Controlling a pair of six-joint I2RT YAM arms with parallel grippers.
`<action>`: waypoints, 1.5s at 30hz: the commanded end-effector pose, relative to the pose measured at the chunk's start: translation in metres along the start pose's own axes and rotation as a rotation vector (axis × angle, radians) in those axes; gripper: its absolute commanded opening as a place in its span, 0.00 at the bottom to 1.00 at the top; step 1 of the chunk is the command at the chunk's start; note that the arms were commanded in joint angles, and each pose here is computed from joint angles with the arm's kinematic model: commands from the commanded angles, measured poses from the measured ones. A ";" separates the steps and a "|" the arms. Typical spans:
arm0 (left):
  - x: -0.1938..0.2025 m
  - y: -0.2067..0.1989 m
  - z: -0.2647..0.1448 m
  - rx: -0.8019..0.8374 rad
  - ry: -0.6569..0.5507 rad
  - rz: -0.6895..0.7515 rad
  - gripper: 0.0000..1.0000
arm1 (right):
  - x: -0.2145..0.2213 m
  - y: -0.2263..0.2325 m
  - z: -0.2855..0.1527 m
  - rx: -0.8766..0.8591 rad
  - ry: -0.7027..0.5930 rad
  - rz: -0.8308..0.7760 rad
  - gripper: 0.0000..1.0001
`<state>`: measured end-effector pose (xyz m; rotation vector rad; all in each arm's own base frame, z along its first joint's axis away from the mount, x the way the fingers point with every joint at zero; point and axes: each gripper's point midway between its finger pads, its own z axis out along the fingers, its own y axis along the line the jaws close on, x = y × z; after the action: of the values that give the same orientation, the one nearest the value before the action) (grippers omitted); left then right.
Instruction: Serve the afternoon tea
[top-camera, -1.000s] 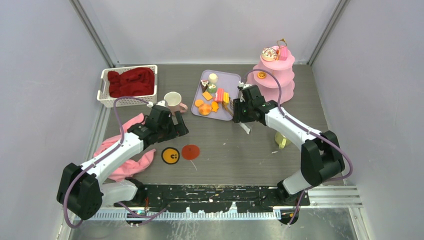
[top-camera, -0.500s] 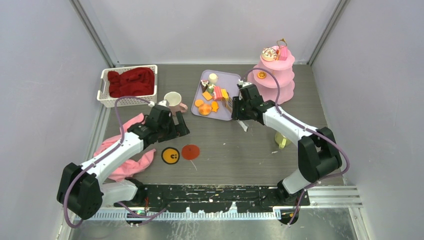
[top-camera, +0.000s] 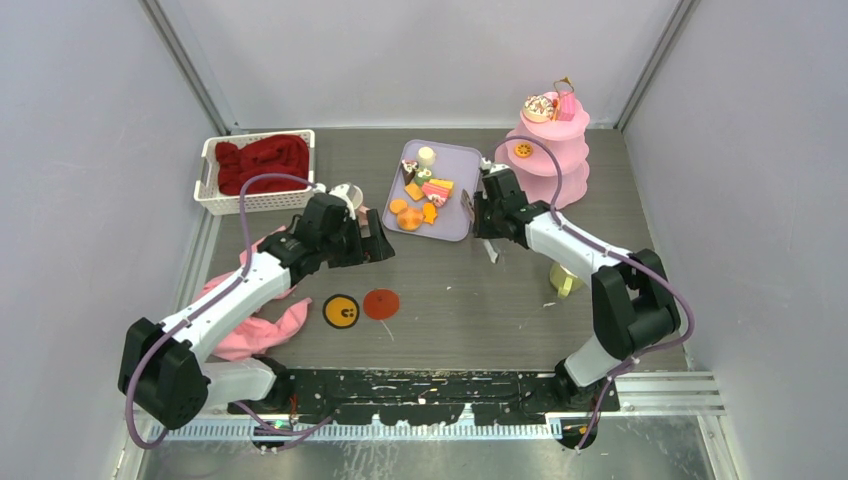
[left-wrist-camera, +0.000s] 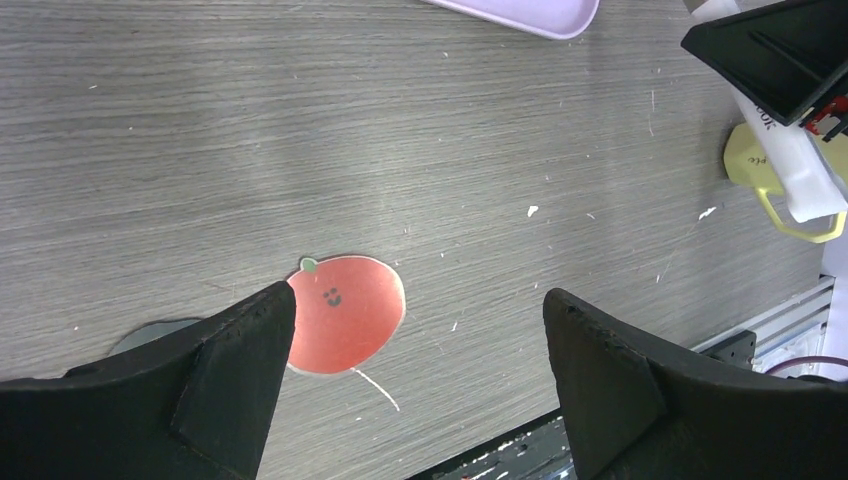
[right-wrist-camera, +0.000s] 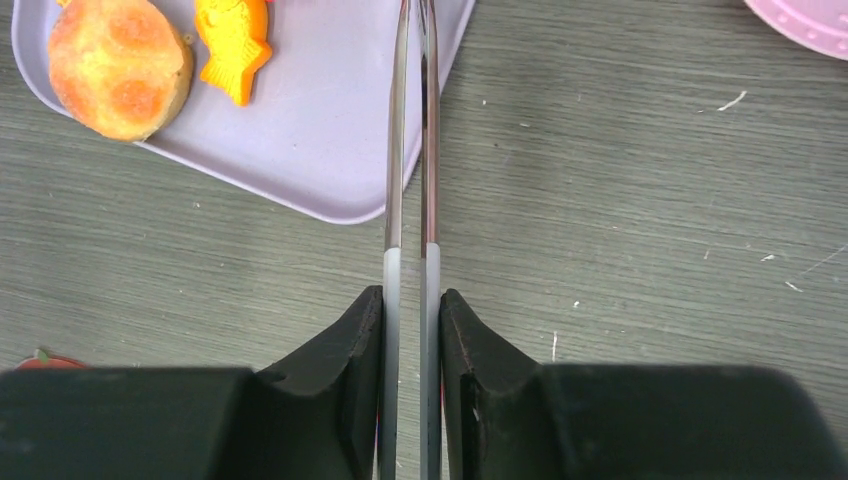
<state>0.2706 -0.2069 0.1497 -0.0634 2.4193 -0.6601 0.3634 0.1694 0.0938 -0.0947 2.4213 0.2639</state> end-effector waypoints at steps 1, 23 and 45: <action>-0.002 -0.005 -0.005 0.028 -0.019 0.012 0.93 | -0.040 0.006 -0.026 -0.031 -0.144 0.001 0.17; -0.001 0.009 -0.009 -0.029 -0.052 -0.010 0.93 | -0.032 0.040 -0.001 -0.124 -0.054 -0.032 0.17; 0.002 0.015 -0.001 -0.054 -0.039 -0.016 0.93 | -0.042 0.012 -0.046 -0.071 -0.107 -0.071 0.08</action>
<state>0.2666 -0.1939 0.1349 -0.1045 2.4382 -0.5864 0.3392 0.1603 0.1055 -0.1832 2.4616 0.2687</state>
